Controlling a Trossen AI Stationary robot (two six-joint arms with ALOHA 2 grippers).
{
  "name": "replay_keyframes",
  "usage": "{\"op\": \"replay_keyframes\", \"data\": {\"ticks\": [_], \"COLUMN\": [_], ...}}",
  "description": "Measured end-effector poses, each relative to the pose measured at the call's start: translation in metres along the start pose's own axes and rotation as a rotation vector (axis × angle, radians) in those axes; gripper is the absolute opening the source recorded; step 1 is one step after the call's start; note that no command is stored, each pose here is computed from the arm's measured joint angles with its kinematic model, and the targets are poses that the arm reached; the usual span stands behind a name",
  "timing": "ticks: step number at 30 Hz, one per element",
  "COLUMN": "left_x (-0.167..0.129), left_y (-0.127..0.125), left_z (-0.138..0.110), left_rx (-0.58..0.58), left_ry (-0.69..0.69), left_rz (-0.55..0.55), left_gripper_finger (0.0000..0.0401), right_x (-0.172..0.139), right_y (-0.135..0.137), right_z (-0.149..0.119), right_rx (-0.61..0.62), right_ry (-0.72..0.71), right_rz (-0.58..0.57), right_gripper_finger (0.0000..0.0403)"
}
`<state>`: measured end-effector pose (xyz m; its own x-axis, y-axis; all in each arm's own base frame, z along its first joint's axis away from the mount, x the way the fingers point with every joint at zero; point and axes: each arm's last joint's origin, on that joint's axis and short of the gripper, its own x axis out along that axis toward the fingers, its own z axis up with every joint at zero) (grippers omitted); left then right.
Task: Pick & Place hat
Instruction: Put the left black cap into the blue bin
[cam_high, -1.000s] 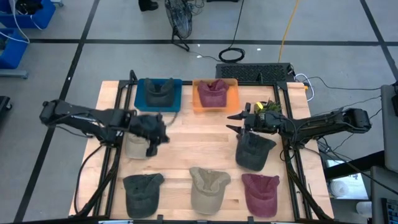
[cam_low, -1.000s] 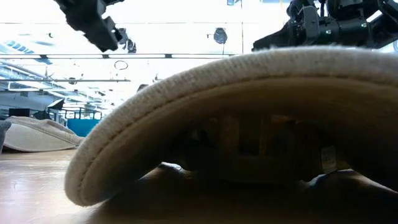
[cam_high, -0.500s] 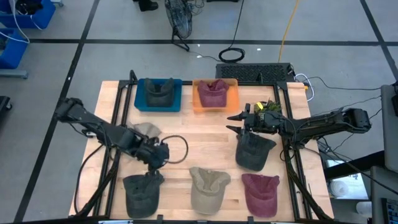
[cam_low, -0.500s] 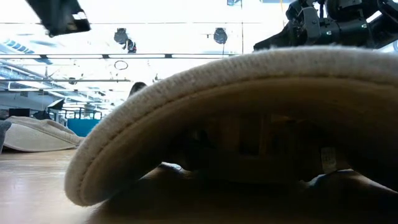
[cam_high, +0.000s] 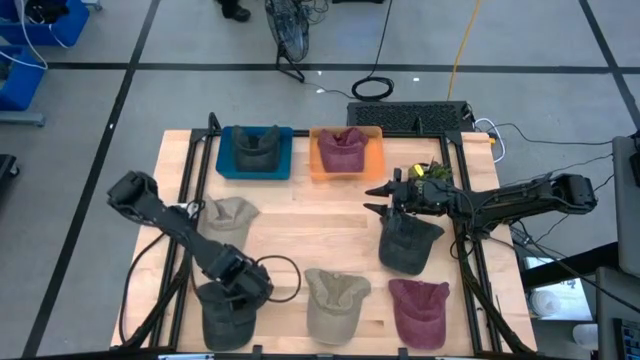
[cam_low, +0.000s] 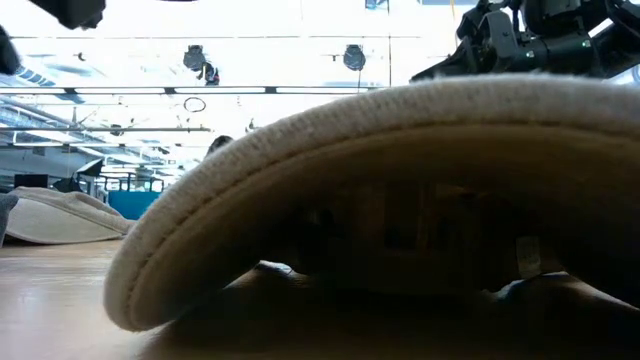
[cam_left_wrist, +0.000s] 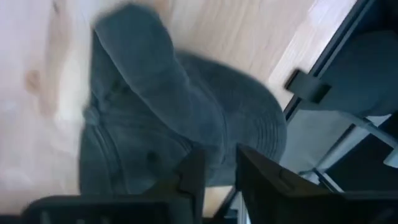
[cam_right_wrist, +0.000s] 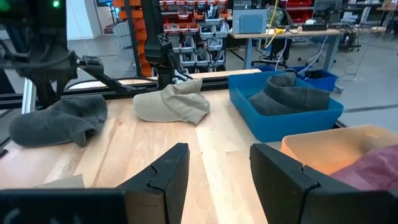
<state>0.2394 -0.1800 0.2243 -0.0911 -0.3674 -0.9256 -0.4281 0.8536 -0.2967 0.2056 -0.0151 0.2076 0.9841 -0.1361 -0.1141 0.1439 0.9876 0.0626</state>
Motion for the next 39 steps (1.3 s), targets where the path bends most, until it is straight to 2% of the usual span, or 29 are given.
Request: {"op": "replay_keyframes", "data": {"ticks": [7,13,18,21,26,35,39], "left_x": [0.016,0.023,0.027,0.029,0.030,0.032,0.041], "left_y": [-0.007,-0.017,-0.022,-0.022,-0.022,-0.025,-0.021], "left_z": [-0.005,-0.020,-0.032,-0.034,-0.035,-0.042,-0.040], "left_rx": [-0.078,-0.033,0.068,0.090,0.099,0.123,0.107], "left_ry": [0.030,0.047,0.011,-0.047,-0.126,-0.122,-0.127], "left_rz": [0.032,0.010,0.036,0.069,0.105,0.106,0.143], "left_gripper_finger": [0.0188,0.0233,0.0232,0.0223,0.0213,0.0212,0.0212], "right_x": [0.000,-0.001,-0.001,-0.001,-0.001,-0.001,-0.001], "right_y": [0.006,0.012,0.012,0.012,0.012,0.012,0.012], "right_z": [-0.001,-0.001,-0.001,-0.001,-0.001,-0.001,-0.001], "right_rx": [0.020,-0.006,-0.012,-0.012,-0.012,-0.012,-0.012], "right_ry": [0.008,0.003,0.003,0.004,0.004,0.004,0.004], "right_rz": [0.029,0.054,0.056,0.056,0.056,0.055,0.055], "right_gripper_finger": [0.0155,0.0155,0.0155,0.0155,0.0155,0.0155,0.0155]}}
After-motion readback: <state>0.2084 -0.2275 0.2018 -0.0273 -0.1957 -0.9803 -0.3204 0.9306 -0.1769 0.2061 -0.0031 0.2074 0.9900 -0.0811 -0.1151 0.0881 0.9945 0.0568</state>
